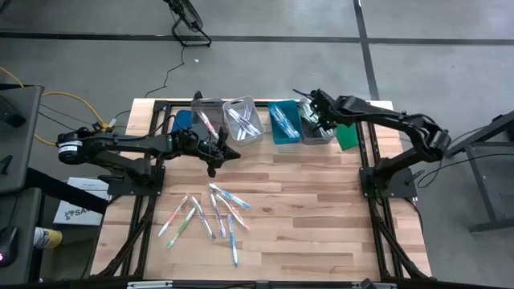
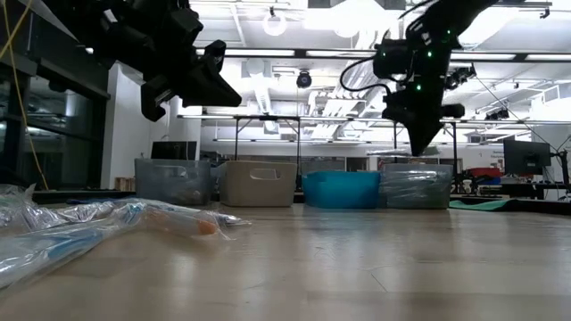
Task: Pick & Place Toothbrushes
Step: Put the green toothbrush into the right black bin
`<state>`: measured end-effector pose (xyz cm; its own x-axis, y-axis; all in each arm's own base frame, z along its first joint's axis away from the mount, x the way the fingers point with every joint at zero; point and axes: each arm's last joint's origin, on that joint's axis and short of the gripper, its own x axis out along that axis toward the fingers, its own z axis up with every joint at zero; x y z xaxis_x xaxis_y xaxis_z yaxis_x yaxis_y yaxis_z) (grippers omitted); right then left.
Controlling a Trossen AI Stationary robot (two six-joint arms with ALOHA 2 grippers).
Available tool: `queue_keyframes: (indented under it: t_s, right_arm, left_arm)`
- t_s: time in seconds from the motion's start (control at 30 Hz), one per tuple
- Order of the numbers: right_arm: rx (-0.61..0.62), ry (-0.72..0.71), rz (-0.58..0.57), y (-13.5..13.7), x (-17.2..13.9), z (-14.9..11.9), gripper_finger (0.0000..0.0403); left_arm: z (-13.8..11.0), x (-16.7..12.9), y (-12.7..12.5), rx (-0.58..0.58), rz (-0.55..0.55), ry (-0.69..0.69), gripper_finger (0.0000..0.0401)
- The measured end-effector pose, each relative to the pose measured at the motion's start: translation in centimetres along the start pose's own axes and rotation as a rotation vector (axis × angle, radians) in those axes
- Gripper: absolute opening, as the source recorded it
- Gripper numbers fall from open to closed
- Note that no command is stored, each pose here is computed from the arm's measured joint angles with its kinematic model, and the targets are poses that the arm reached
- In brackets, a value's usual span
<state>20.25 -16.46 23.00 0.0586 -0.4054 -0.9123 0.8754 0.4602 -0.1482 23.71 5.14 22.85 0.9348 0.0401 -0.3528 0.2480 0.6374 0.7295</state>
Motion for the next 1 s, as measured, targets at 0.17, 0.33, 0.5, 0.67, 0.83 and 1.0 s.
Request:
queue_keyframes:
  t_s: [0.17,0.33,0.5,0.67,0.83,1.0]
  right_arm:
    - [-0.047,-0.026,0.072,-0.5,1.1,0.3,0.0004]
    - [-0.068,-0.017,0.075,-1.3,1.8,0.2,0.0004]
    - [-0.089,0.013,0.094,-2.2,2.5,-0.1,0.0004]
    - [-0.129,0.010,0.101,-2.3,3.5,-0.8,0.0004]
    - [-0.142,-0.003,0.103,-2.5,3.6,-0.7,0.0004]
    - [-0.071,0.048,0.170,-2.6,4.5,-0.6,0.0004]
  left_arm:
    - [0.0,0.0,0.0,0.000,0.000,0.001,0.0021]
    - [0.0,0.0,0.0,0.001,0.000,0.000,0.0021]
    - [0.1,0.0,0.0,0.023,-0.017,-0.028,0.0021]
    - [0.2,0.0,0.0,0.029,-0.014,-0.040,0.0021]
    - [0.1,0.0,0.0,0.029,-0.014,-0.039,0.0021]
    - [0.1,0.0,0.0,0.027,-0.013,-0.038,0.0021]
